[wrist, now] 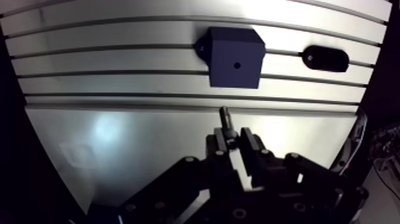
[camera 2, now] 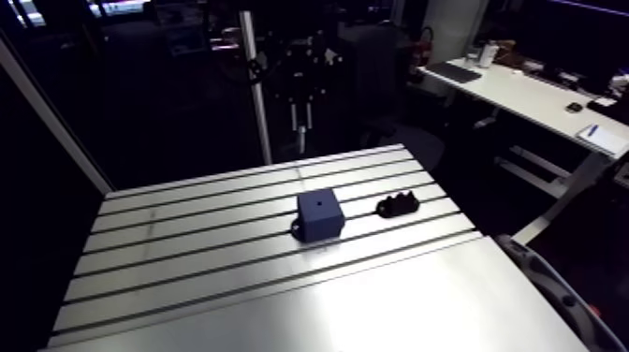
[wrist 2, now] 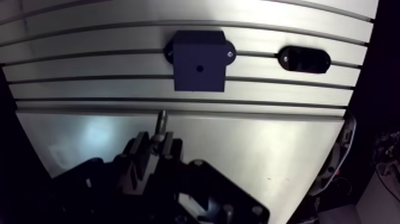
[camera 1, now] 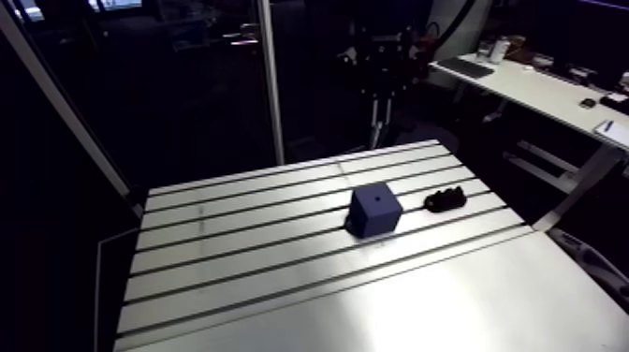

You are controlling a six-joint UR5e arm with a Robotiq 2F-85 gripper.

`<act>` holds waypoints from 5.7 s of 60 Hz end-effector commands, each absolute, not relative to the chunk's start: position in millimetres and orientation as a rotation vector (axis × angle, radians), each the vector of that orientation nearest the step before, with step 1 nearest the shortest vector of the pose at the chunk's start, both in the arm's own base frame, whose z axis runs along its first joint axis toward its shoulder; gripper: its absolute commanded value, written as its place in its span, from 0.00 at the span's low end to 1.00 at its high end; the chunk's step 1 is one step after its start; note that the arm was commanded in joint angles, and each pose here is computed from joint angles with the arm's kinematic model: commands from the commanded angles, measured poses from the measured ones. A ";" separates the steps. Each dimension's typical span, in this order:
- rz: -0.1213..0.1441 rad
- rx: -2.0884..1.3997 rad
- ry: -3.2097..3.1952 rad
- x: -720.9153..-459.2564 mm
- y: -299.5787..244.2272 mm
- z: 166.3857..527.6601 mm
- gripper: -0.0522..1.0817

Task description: Pick up the M10 bolt and insert it into the hole until fully seated.

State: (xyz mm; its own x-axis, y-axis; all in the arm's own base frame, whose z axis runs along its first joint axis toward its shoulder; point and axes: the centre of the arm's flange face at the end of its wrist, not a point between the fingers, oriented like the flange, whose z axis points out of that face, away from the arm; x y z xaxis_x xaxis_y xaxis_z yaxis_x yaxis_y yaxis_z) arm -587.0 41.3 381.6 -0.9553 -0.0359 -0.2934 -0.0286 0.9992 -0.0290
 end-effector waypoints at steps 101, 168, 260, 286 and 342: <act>0.029 0.029 2.811 -602.5 73.0 317.5 1.00; 0.005 0.023 2.779 -594.0 72.6 296.2 1.00; 0.002 0.020 2.787 -590.6 74.9 275.6 1.00; -0.006 0.012 2.776 -591.1 74.1 269.6 1.00; -0.009 0.006 2.762 -592.1 72.8 260.4 1.00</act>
